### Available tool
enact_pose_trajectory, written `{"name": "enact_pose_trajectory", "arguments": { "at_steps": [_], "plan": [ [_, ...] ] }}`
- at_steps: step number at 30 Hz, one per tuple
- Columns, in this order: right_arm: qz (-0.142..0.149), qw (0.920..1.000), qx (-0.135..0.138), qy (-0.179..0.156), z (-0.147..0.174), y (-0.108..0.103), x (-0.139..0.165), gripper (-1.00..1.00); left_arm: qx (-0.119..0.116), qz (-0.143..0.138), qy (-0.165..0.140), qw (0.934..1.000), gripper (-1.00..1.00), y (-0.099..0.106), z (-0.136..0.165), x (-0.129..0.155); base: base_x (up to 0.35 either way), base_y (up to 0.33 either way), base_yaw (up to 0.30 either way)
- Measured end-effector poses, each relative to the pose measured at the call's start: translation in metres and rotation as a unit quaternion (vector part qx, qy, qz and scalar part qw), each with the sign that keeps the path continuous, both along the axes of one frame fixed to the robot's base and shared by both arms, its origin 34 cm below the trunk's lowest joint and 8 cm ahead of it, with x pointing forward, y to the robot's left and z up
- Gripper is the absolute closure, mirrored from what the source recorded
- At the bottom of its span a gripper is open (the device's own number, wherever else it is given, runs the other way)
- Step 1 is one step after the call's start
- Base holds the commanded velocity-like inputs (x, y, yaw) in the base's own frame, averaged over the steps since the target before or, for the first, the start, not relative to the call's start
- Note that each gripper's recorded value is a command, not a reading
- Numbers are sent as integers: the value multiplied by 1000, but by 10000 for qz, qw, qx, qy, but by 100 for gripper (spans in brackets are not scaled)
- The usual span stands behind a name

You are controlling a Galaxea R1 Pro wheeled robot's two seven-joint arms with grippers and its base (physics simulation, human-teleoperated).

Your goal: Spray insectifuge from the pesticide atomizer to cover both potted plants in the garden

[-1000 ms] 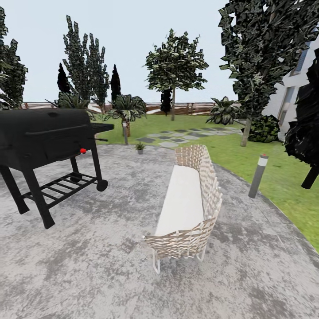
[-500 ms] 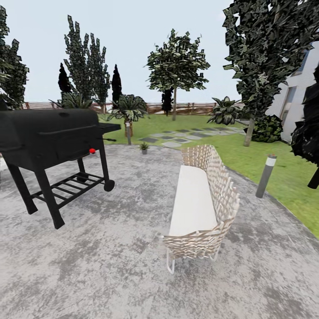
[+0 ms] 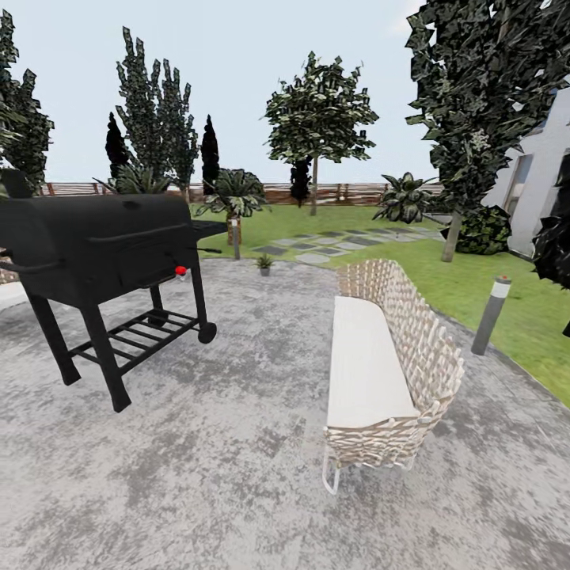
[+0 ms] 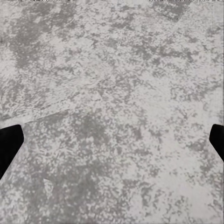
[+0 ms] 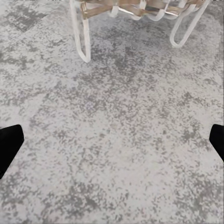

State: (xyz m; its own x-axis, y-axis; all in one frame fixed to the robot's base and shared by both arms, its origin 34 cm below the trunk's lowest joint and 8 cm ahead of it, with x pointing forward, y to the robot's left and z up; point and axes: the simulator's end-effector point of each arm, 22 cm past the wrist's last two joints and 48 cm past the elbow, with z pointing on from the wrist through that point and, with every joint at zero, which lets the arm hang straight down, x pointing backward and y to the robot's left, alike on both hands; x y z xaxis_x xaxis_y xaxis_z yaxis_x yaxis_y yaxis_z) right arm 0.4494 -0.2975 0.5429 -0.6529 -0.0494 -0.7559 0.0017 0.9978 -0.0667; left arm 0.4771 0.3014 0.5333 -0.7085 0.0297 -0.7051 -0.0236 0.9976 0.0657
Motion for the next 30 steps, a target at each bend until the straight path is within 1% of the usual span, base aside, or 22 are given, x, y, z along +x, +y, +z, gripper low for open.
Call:
{"name": "enact_pose_trajectory", "arguments": {
  "at_steps": [4, 17, 24, 30],
  "plan": [
    [0, 10000, 0, -1, 0, 0, 0, -100, 5, 1, 2, 10000, -100, 1, 0, 0, 103, 331, -135],
    [0, 10000, 0, 2, 0, 0, 0, -100, 6, 1, 1, 10000, -100, 1, 0, 0, 132, 331, -271],
    [4, 10000, -2, 3, 0, 0, 0, -100, 6, 1, 2, 10000, -100, 1, 0, 0, 101, 331, -42],
    [4, 10000, -2, 4, 0, 0, 0, -100, 6, 1, 7, 10000, -100, 1, 0, 0, 23, 331, -3]
  ]
}}
